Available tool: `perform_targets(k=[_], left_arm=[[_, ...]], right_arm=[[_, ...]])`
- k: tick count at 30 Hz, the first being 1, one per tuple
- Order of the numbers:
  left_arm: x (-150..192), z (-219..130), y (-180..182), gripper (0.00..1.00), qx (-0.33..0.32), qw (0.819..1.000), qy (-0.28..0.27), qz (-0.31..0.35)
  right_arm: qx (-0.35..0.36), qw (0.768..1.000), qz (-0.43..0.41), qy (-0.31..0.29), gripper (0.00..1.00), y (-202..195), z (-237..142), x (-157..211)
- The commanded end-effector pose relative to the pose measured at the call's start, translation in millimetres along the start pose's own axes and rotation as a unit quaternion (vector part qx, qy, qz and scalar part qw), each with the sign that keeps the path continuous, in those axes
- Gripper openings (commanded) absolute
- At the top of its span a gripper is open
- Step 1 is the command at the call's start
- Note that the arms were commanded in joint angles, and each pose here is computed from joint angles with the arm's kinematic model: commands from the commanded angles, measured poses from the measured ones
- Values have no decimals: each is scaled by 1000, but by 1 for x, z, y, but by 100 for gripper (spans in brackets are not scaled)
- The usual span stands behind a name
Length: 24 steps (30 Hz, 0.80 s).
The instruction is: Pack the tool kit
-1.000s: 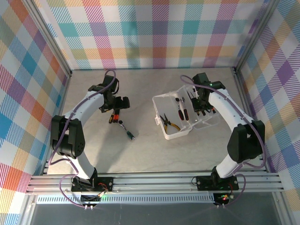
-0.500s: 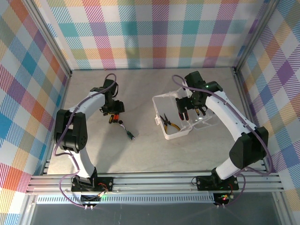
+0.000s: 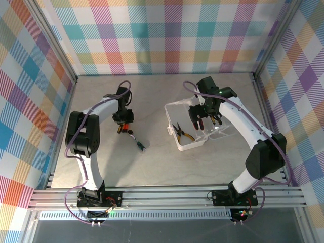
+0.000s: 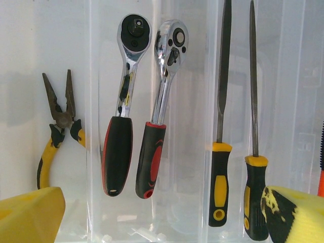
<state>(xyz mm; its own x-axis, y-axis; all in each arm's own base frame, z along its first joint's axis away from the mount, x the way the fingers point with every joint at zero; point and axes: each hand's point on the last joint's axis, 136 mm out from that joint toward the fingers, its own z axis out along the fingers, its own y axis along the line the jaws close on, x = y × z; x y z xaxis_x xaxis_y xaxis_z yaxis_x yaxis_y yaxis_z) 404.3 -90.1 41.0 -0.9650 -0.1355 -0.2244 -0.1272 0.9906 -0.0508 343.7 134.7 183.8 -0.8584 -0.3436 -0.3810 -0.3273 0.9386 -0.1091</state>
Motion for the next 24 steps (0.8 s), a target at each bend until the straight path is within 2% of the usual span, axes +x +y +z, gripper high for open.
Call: perform_targets(k=[1,7,24], left_arm=[[-11,3,5,30,-37,999,-14,5],[-15,19,17,29,-83,996,-6,11],[-12,22,-14,26,-70,996,-17,49]], right_arm=[[-11,1000,5,-3,99,6,-2,-7],[-12,1000,4,-1,99,7,0,-6],[-13,1000,4,2,99,7,1,-4]])
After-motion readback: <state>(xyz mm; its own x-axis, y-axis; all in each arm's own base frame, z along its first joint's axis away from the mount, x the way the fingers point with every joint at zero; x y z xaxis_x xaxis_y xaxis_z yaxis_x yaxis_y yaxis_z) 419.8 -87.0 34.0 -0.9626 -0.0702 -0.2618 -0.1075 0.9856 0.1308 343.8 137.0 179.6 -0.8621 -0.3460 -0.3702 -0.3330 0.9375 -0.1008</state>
